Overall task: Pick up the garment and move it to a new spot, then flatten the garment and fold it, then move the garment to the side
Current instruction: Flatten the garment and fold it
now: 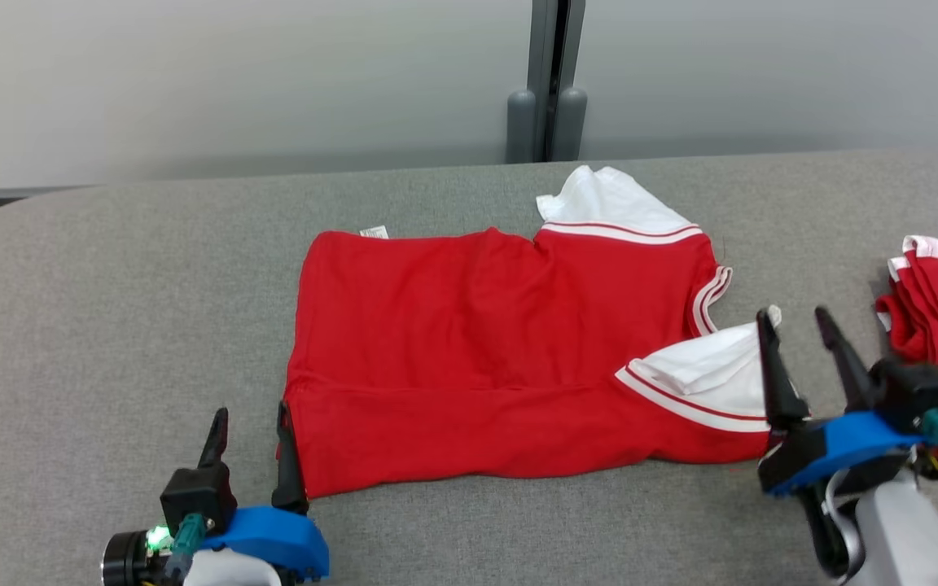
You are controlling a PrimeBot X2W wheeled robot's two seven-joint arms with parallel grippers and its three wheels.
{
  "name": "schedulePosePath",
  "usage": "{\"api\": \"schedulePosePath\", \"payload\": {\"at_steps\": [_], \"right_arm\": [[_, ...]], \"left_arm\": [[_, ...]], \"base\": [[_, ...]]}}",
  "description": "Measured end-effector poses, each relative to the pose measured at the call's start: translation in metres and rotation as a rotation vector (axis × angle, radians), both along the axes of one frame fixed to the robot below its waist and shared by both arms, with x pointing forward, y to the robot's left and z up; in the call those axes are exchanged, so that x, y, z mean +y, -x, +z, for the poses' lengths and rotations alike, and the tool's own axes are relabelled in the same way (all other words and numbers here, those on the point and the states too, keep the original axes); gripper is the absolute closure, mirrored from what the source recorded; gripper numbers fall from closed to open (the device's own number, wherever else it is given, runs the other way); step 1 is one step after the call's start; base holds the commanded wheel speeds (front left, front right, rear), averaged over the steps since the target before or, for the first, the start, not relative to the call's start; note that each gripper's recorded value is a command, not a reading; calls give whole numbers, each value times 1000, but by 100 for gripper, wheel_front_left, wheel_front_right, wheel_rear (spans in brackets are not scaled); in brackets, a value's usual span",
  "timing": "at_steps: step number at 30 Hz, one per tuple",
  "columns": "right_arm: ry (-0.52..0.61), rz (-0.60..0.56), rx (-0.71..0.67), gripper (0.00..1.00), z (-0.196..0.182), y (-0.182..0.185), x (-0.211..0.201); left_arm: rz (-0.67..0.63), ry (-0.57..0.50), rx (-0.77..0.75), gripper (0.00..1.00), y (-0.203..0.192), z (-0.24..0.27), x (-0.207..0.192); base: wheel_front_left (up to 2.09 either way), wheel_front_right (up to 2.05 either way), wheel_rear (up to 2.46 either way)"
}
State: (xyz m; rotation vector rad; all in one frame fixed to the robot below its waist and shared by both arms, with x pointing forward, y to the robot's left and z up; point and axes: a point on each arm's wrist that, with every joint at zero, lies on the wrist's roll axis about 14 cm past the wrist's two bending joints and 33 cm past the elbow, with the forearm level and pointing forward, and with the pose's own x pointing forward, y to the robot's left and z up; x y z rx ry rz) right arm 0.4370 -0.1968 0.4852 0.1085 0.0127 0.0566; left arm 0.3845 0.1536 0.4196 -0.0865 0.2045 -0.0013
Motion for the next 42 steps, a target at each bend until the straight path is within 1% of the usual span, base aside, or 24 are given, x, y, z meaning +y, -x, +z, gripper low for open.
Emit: {"api": "schedulePosePath", "payload": {"at_steps": [4, 8, 15, 26, 30, 31, 32, 33, 36, 39, 42], "right_arm": [[38, 30, 22, 0, -8, 20, 12], [34, 27, 44, 0, -16, 40, 14], [23, 9, 68, 0, -24, 58, 12], [23, 17, 89, 0, -32, 56, 15], [28, 13, 121, 0, -42, 49, 10], [33, 11, 136, 0, -48, 43, 7], [33, 11, 136, 0, -48, 43, 7], [38, 13, 160, 0, -56, 39, 6], [38, 10, 179, 0, -63, 36, 3], [41, 1, 205, 0, -72, 32, -2], [39, -13, 235, 0, -81, 34, -8]], "left_arm": [[-10, -5, 4, 0, 16, -1, 0], [-14, 3, 13, 0, 33, -3, 0], [-28, 29, 20, 0, 49, -5, -4], [-59, 60, 76, 0, 50, -21, -13], [-73, 89, 120, 0, 35, -34, -20], [-72, 103, 142, 0, 26, -40, -22], [-72, 103, 142, 0, 26, -40, -22], [-69, 110, 174, 0, 20, -50, -23], [-61, 105, 205, 0, 16, -60, -21], [-25, 96, 221, 0, 8, -66, -14], [-24, 95, 242, 0, 7, -73, -14]], "base": [[0, 0, 0], [0, 0, 0], [0, 0, 0], [0, 0, 0], [0, 0, 0], [0, 0, 0], [0, 0, 0], [0, 0, 0], [0, 0, 0], [0, 0, 0], [0, 0, 0]]}}
